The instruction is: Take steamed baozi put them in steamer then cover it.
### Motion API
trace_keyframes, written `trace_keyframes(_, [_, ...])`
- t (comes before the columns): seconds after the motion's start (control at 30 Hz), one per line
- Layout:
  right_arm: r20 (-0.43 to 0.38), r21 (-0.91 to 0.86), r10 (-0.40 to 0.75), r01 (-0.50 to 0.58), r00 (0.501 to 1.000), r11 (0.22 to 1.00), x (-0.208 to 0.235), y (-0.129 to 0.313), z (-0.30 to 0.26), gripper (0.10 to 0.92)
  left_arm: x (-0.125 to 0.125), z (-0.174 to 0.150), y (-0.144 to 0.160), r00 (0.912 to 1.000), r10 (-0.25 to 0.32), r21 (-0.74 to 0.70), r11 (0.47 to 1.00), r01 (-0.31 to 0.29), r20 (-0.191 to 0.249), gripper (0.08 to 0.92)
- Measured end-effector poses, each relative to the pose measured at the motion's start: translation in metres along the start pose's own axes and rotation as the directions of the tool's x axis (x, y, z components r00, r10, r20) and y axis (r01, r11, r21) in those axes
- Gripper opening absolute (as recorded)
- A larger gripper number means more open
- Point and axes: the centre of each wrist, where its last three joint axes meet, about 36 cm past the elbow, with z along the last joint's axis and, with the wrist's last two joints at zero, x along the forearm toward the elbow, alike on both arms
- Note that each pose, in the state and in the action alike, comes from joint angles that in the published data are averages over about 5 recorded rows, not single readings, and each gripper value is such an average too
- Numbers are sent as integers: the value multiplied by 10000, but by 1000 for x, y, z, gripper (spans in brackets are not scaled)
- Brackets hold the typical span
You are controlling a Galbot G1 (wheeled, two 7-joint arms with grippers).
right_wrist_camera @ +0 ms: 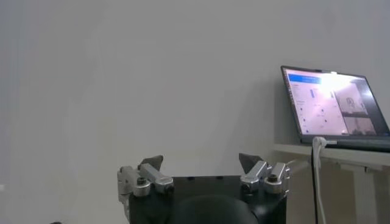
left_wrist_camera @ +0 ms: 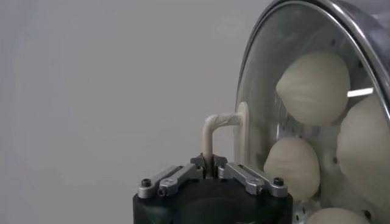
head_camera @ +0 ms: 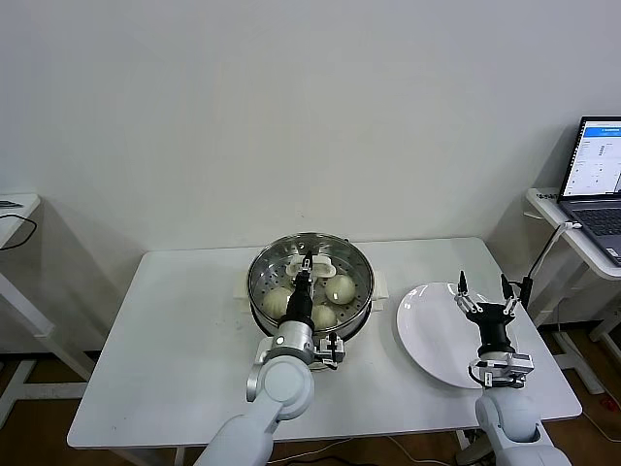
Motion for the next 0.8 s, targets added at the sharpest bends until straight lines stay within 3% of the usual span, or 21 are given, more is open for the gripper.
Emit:
trace_keyframes(0.33, [-15,-11,-31,31,10000,10000,2,1,0,823,2,0,-2,10000,58,25,10000,-58,-21,219])
trace_keyframes(0.8, [-60,-90,-32,32,10000,10000,5,6,3,823,14,4,5,9998,-206,192,9996,204,57,610])
